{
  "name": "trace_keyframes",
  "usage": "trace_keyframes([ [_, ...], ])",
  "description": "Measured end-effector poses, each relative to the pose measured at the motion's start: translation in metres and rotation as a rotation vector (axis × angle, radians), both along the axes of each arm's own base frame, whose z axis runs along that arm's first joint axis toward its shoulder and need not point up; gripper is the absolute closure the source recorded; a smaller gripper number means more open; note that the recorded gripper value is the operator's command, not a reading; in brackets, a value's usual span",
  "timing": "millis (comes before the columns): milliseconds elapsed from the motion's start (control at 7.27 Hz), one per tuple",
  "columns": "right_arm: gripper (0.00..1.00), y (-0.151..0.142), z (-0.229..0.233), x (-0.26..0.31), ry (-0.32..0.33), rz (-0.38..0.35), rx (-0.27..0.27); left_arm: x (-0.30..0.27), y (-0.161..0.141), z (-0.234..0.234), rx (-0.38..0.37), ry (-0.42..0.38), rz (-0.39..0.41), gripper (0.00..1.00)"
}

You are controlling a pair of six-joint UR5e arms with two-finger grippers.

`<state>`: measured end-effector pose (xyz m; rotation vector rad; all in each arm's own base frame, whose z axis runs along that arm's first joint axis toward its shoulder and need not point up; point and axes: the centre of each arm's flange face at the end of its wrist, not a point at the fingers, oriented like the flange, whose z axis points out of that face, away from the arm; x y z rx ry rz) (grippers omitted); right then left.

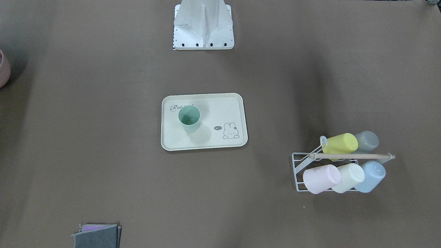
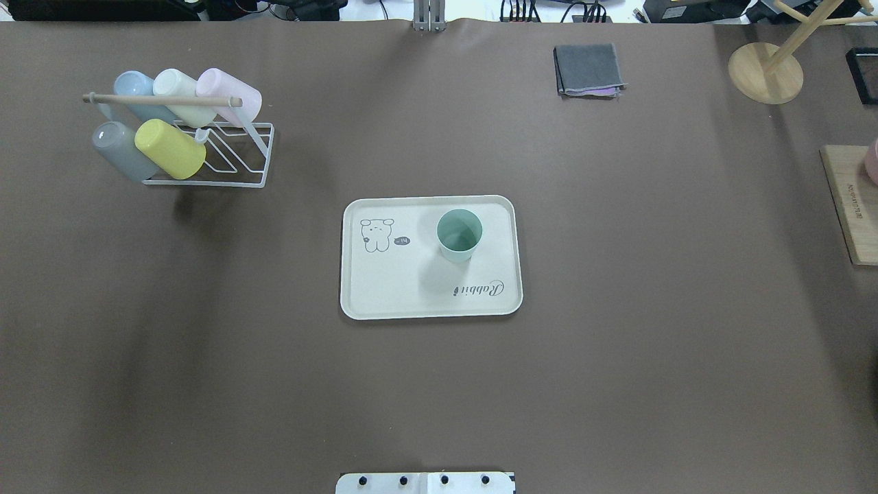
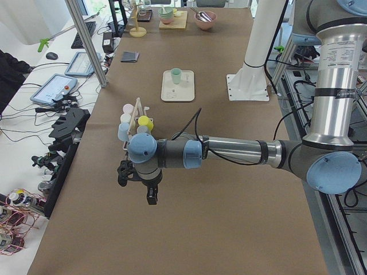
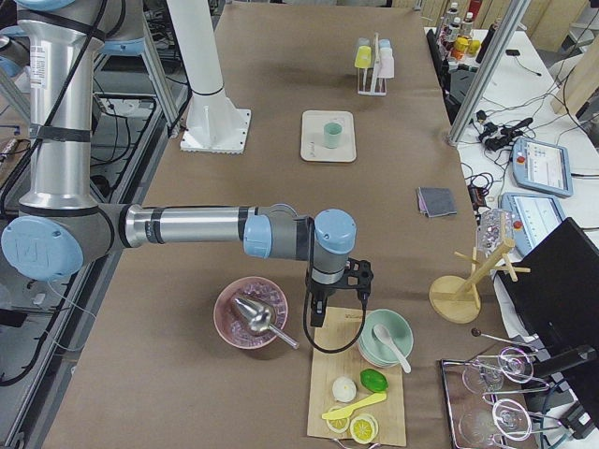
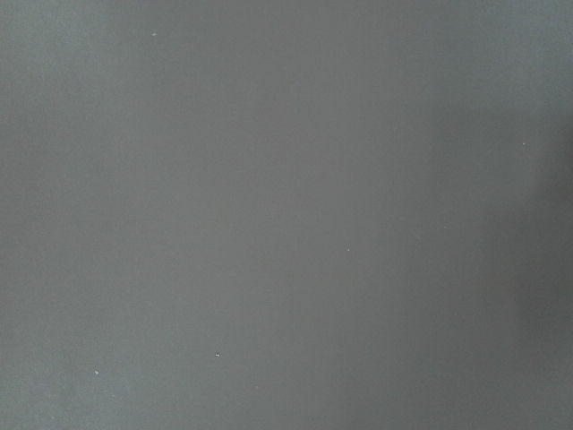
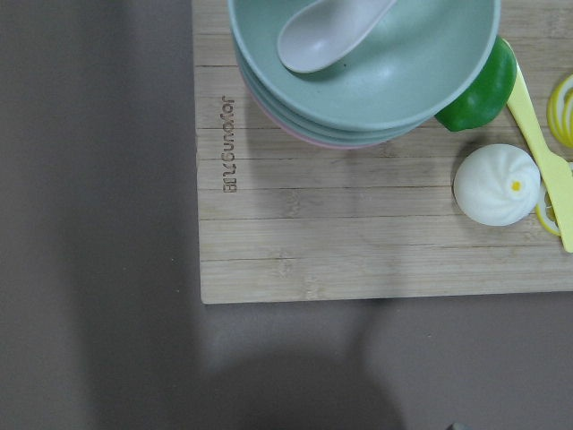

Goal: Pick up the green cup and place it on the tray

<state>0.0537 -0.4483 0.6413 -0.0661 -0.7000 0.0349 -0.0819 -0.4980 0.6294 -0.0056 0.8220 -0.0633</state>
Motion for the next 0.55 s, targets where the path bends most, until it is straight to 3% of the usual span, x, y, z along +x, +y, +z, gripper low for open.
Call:
trace_keyframes([
  [550, 0.0, 0.0001, 0.0001, 0.0, 0.0, 0.0, 0.0, -0.0003, 0.0008, 0.0014, -0.002, 0.0, 0.0, 0.02],
])
